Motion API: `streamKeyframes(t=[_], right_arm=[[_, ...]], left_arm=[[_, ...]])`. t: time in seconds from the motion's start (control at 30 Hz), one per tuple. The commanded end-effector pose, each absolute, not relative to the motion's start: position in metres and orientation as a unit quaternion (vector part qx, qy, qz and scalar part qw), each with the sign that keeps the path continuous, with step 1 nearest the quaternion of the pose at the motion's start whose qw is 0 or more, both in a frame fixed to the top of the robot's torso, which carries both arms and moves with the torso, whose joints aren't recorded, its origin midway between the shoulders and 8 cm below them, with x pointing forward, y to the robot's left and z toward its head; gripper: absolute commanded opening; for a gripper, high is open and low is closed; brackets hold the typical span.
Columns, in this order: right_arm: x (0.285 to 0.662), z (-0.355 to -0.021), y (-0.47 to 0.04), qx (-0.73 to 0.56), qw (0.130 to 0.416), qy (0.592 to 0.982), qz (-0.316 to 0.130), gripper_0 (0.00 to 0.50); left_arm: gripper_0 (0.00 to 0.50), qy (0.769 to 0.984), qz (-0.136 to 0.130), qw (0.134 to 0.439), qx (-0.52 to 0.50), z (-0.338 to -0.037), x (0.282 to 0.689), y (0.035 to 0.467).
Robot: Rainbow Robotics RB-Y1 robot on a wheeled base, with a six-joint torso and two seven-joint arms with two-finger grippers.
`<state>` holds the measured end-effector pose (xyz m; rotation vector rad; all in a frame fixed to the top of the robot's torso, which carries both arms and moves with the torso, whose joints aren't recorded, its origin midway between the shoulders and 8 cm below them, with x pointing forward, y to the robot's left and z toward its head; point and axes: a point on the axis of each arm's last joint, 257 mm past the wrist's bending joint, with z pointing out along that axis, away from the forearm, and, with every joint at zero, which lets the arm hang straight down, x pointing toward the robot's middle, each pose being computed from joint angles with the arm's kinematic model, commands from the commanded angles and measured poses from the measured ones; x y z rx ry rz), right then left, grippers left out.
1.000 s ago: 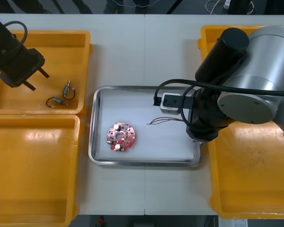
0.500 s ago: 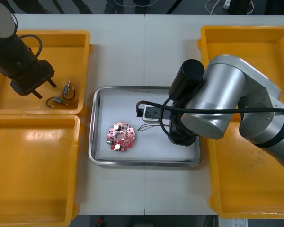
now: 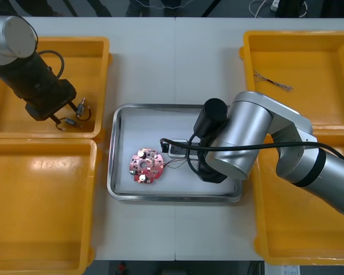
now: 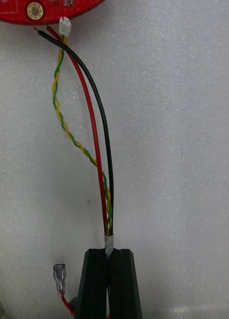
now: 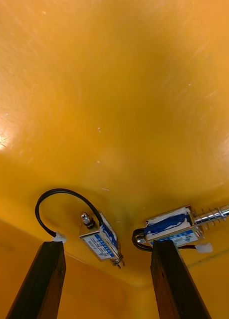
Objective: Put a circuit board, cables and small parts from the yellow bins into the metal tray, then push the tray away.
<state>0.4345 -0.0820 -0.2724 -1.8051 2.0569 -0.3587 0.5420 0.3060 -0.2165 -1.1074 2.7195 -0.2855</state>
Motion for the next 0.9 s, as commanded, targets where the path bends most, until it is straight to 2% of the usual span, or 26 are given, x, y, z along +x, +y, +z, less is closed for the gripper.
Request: streamKeyframes(t=[0.03, 0.1, 0.17, 0.23, 0.27, 0.3, 0.33, 0.37, 0.4, 0.5, 0.9], right_arm=[[0.437, -0.27, -0.062, -0.663, 0.201, 0.71, -0.127, 0.0], [0.435, -0.271, -0.062, -0.663, 0.2, 0.71, -0.125, 0.003], [0.435, -0.272, -0.063, -0.662, 0.197, 0.712, -0.125, 0.049], [0.434, -0.272, -0.064, -0.662, 0.195, 0.713, -0.126, 0.138], [0.435, -0.271, -0.065, -0.662, 0.195, 0.712, -0.128, 0.222], [0.434, -0.271, -0.065, -0.661, 0.195, 0.713, -0.128, 0.273], [0.434, -0.271, -0.065, -0.662, 0.196, 0.712, -0.129, 0.366], [0.434, -0.269, -0.065, -0.662, 0.197, 0.711, -0.132, 0.426], [0.434, -0.266, -0.066, -0.661, 0.197, 0.711, -0.136, 0.461], [0.433, -0.261, -0.07, -0.658, 0.194, 0.713, -0.145, 0.5], [0.423, -0.228, -0.074, -0.641, 0.191, 0.728, -0.15, 0.5]], left_arm=[[0.5, 0.929, -0.097, 0.114, -0.338, -0.197, 0.555, 0.294], [0.5, 0.929, -0.097, 0.112, -0.34, -0.199, 0.553, 0.294], [0.5, 0.929, -0.097, 0.111, -0.339, -0.202, 0.552, 0.295], [0.5, 0.929, -0.097, 0.111, -0.34, -0.205, 0.552, 0.296], [0.5, 0.929, -0.097, 0.111, -0.34, -0.207, 0.552, 0.297], [0.5, 0.929, -0.097, 0.111, -0.34, -0.208, 0.551, 0.297], [0.5, 0.929, -0.097, 0.11, -0.34, -0.211, 0.551, 0.298], [0.5, 0.929, -0.098, 0.111, -0.34, -0.213, 0.551, 0.298], [0.5, 0.929, -0.099, 0.111, -0.34, -0.215, 0.551, 0.299], [0.5, 0.929, -0.099, 0.112, -0.34, -0.219, 0.55, 0.301], [0.5, 0.93, -0.094, 0.102, -0.341, -0.232, 0.542, 0.305]])
